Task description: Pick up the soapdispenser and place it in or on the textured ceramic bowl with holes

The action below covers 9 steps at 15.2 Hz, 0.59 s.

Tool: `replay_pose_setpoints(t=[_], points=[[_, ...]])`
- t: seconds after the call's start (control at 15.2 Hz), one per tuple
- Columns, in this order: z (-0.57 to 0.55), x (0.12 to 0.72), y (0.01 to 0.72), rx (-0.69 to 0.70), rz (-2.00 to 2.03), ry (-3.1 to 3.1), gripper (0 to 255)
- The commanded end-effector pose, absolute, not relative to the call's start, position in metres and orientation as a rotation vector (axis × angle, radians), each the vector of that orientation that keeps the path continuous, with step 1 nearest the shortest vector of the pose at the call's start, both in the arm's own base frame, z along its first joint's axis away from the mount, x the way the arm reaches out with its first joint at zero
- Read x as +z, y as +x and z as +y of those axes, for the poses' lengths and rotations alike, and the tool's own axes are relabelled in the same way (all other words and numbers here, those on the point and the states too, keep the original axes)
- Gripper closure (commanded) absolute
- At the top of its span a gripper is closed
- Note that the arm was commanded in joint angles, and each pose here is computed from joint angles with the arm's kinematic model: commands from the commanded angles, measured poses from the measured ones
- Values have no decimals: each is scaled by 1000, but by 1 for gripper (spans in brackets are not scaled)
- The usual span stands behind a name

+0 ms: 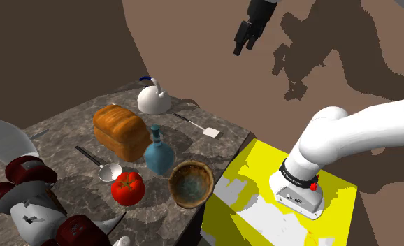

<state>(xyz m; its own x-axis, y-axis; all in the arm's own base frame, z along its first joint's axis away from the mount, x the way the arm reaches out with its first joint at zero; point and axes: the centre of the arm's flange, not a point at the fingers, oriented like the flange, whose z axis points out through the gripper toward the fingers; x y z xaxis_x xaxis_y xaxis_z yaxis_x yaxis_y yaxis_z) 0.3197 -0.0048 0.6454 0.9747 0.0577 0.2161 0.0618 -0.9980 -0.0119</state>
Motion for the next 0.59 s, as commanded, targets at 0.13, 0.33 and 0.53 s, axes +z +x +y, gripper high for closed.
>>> replay_pose_setpoints(t=[0.13,0.33,0.53], points=[[19,633,323,-341,-89,-3107,0],[55,615,328,-345,-82,-3113,0],[90,596,333,-348,-75,-3119,0]])
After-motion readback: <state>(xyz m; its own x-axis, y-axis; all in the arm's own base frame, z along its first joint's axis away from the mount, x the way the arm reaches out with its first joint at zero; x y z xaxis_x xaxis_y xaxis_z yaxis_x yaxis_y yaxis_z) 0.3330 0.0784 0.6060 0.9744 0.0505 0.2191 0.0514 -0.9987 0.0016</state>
